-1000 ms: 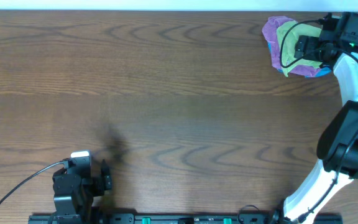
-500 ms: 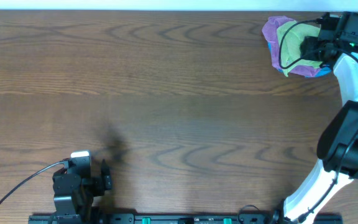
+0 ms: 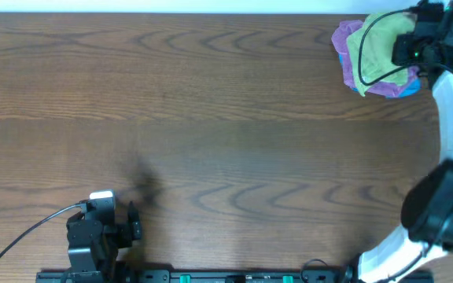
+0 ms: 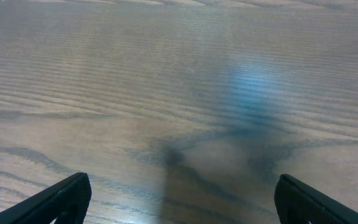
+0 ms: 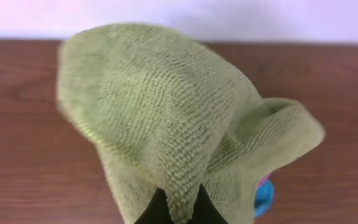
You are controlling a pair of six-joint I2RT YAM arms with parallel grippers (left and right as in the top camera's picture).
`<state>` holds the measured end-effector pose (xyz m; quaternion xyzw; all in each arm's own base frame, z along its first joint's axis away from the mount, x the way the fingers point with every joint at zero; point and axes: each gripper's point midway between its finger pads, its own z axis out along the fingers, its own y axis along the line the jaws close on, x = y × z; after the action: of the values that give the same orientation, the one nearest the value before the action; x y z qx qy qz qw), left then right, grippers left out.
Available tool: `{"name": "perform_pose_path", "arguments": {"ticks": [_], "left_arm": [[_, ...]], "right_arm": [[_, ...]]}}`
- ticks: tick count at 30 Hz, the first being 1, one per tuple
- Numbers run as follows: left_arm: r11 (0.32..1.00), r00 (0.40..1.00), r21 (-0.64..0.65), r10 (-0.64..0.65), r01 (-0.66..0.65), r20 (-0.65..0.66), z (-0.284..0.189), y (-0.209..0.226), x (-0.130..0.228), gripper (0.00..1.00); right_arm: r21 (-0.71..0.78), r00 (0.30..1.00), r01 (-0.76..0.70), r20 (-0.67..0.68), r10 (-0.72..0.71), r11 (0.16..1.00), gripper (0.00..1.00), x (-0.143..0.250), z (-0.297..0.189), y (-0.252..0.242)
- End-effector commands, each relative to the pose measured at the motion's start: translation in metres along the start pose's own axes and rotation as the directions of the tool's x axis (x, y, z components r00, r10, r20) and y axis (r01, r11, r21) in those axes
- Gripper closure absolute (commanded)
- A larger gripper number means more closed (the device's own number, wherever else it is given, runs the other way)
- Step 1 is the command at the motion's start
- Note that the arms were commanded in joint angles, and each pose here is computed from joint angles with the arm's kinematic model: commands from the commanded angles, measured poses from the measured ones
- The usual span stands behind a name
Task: Fold the cloth
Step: 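Lower the right gripper and pinch the green towel on the pile, then lift the green towel off the pile and pull it toward center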
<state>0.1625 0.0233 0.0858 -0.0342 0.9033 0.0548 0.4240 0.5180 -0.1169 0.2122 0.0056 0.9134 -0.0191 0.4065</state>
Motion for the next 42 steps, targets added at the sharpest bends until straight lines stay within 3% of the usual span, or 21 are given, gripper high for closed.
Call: {"name": "perform_pose_path", "arguments": {"ticks": [1,8,16,23,31,37,42], "left_arm": [[0.999,0.998,-0.009,0.03,-0.031,-0.061,0.002,0.001,0.017,0.05],[0.999,0.998,-0.009,0.03,-0.031,-0.062,0.002,0.001,0.017,0.05],[0.999,0.998,-0.009,0.03,-0.031,-0.062,0.002,0.001,0.017,0.05],[0.999,0.998,-0.009,0.03,-0.031,-0.062,0.002,0.001,0.017,0.05],[0.999,0.998,-0.009,0.03,-0.031,-0.062,0.002,0.001,0.017,0.04],[0.999,0.998,-0.009,0.03,-0.031,-0.062,0.002,0.001,0.017,0.05],[0.999,0.998,-0.009,0.03,-0.031,-0.061,0.002,0.001,0.017,0.05]], "right_arm": [[-0.013,0.997,0.057,0.054,-0.057,0.998,0.99,-0.023,-0.036,0.018],[-0.068,0.991,0.128,0.039,-0.125,0.989,0.99,-0.022,-0.089,0.059],[-0.221,0.967,0.254,0.033,-0.253,0.942,0.99,0.0,-0.175,0.147],[-0.458,0.895,0.344,-0.105,-0.434,0.82,0.98,0.076,-0.234,0.225],[-0.618,0.816,0.316,-0.209,-0.538,0.72,0.99,0.157,-0.243,0.255],[-0.741,0.807,0.262,-0.183,-0.561,0.618,0.98,0.219,-0.275,0.268],[-0.755,0.833,0.189,-0.215,-0.51,0.628,0.99,0.232,-0.309,0.271]]}}
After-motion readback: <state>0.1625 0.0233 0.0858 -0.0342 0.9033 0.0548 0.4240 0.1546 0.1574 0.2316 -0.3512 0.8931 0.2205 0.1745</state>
